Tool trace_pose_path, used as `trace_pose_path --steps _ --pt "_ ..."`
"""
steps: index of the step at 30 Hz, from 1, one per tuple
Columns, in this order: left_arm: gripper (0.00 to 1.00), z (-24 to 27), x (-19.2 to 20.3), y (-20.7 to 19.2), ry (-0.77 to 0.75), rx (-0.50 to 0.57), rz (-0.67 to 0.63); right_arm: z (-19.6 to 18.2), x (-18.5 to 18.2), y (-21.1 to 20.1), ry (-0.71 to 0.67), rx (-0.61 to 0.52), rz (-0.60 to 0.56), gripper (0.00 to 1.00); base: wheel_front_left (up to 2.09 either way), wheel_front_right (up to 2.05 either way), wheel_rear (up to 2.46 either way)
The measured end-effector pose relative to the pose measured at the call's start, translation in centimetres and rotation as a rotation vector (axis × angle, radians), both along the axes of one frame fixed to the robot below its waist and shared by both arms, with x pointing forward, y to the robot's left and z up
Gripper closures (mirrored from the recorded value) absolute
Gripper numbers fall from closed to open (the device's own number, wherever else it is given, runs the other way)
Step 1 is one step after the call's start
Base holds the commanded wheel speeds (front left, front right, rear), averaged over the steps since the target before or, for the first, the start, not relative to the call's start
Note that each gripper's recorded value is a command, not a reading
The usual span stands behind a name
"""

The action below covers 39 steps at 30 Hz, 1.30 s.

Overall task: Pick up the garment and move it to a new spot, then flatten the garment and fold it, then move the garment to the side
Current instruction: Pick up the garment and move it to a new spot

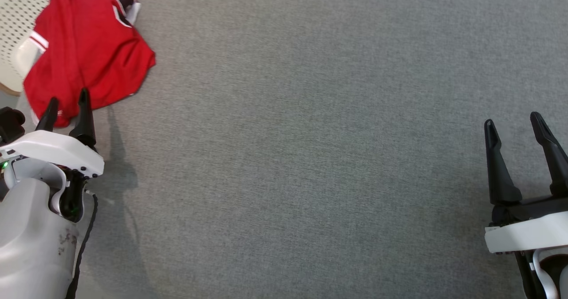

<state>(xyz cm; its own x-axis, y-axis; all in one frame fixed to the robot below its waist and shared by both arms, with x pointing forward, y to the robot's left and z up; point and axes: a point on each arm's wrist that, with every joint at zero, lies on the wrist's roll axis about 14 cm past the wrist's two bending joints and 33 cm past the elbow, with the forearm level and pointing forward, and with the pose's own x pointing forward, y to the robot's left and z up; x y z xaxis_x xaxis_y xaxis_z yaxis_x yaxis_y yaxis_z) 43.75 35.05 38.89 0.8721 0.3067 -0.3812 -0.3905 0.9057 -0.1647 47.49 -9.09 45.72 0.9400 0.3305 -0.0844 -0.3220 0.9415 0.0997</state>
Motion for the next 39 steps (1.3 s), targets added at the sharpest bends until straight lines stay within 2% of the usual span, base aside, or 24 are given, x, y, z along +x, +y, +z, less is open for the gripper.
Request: trace_pose_path --steps 8,9,10,11,16,24,29,33,39 --pt "0.0 -3.6 -0.1 0.7 0.146 -0.038 0.03 -1.2 0.3 -1.1 0.022 -0.01 -0.034 0.0 0.0 0.0 0.0" --pt "0.06 -3.7 -0.2 0.9 0.152 -0.039 0.036 -1.2 0.3 -1.1 0.021 -0.01 -0.036 0.0 0.0 0.0 0.0" --pt "0.69 -3.7 -0.2 0.9 0.152 -0.039 0.036 -1.2 0.3 -1.1 0.021 -0.01 -0.036 0.0 0.0 0.0 0.0" --pt "1.0 -3.8 -0.4 1.1 0.161 -0.033 0.038 -1.1 0.4 -1.2 0.018 -0.01 -0.037 0.0 0.0 0.0 0.0" --pt "1.0 -3.8 -1.0 1.9 0.189 0.0 0.035 -0.5 0.4 -1.5 0.001 -0.007 -0.049 0.0 0.0 0.0 0.0" --pt "1.0 -2.0 -0.5 2.5 0.135 0.037 0.032 0.5 0.1 -2.3 -0.022 -0.005 -0.072 0.0 0.0 0.0 0.0" --pt "1.0 1.9 0.4 3.3 0.012 0.083 0.017 2.0 -0.4 -2.5 -0.06 0.011 -0.084 0.0 0.0 0.0 0.0" --pt "1.0 7.1 1.0 4.3 -0.143 0.159 0.014 3.0 -1.1 -2.7 -0.081 0.015 -0.091 0.0 0.0 0.0 0.0" --pt "1.0 12.7 -1.8 3.7 -0.32 0.257 0.01 4.6 -3.0 -3.0 -0.108 0.022 -0.098 0.0 0.0 0.0 0.0"
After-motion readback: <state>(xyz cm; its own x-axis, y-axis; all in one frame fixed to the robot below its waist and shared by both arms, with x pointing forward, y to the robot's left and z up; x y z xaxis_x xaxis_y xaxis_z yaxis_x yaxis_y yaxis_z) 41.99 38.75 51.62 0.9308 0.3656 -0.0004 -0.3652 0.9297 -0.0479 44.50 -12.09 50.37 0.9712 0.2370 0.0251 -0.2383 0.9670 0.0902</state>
